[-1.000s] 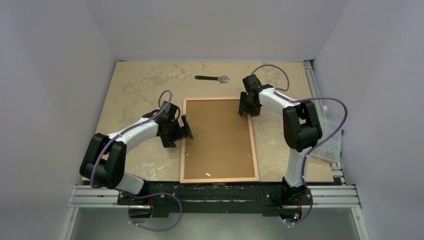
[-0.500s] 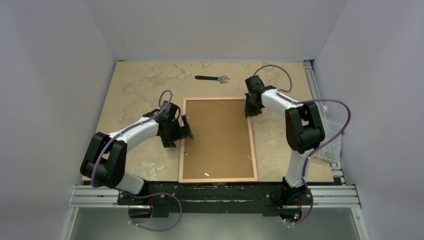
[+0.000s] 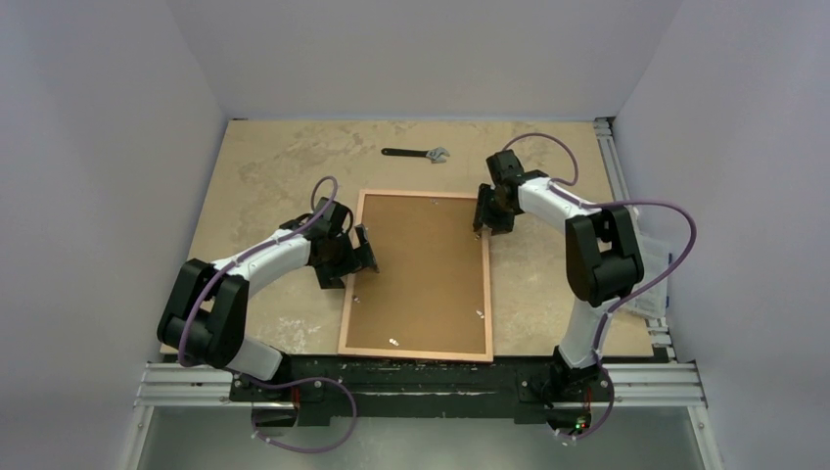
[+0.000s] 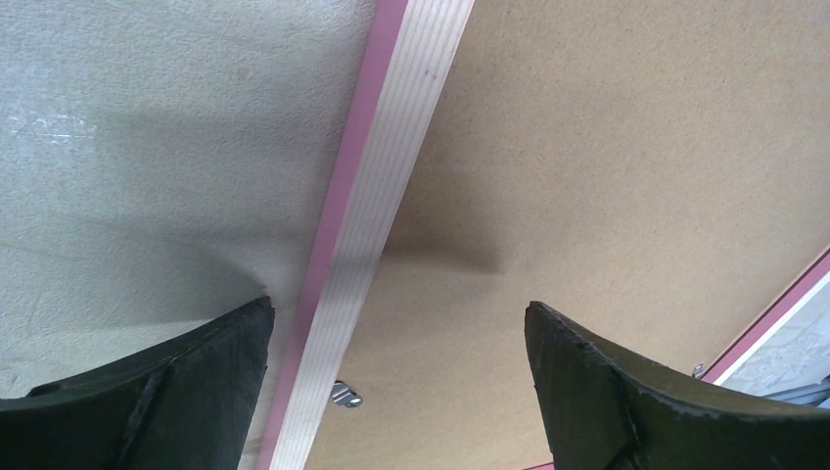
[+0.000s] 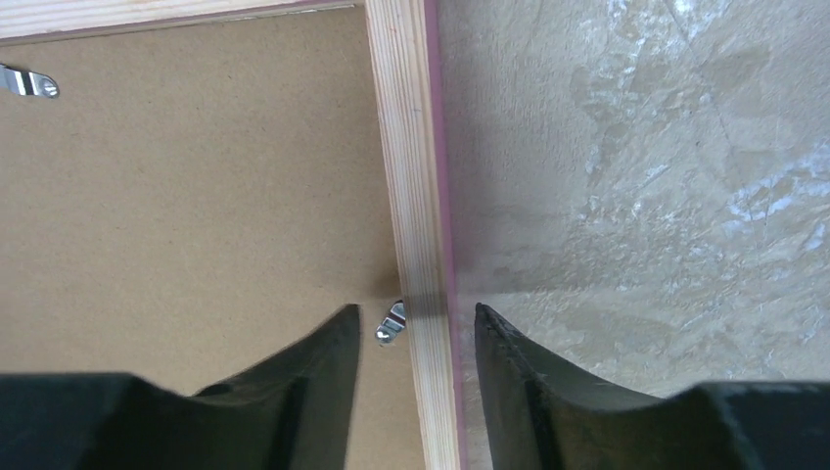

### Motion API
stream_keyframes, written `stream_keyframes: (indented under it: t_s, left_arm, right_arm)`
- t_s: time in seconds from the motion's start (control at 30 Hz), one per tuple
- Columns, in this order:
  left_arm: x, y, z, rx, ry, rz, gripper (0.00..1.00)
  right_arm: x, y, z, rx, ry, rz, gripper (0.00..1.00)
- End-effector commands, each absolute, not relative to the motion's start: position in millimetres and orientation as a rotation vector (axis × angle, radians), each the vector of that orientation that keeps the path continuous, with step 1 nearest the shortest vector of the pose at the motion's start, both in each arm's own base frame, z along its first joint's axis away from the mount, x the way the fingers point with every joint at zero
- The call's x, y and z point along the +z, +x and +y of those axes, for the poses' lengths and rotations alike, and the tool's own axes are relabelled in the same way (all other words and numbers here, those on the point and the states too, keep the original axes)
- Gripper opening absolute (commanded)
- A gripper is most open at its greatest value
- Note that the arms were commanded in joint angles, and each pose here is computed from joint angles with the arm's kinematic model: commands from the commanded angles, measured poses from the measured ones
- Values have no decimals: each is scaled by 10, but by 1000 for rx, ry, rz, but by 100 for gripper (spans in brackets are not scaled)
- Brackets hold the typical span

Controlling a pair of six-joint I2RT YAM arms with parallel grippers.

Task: Put the photo into the frame
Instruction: Install the photo frame at the center of the board.

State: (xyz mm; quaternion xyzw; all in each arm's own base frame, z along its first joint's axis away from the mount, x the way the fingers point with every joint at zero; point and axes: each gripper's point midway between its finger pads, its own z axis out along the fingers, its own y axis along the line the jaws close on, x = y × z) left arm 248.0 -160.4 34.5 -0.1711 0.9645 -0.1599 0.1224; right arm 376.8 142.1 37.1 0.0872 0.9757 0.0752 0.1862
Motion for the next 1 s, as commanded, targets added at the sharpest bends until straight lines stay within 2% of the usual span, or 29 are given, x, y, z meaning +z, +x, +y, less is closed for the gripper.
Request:
stream_keyframes:
  t_s: [0.0,0.2,0.8,0.83,0.97]
  left_arm:
    - [307,2490,-1616,-447,-463,2828,96]
    - [300,2489,-1608,-440,-455,2830,96]
    - [265,2472,-1572,-406,-457,2845,96]
    - [262,2470,-1572,-406,-457,2847,96]
    - [229,2453,-1559,-395,-459,2855,96]
  right_arm:
    - [528,3798,1504,299,274,2710,47]
    - [441,3784,1458,248,287,2728,47]
    - [109,3578,1425,20,212,2815,31]
    - [93,3571,1416,16,214,2818,28]
    - [29,3548,1466,47,207,2841,4]
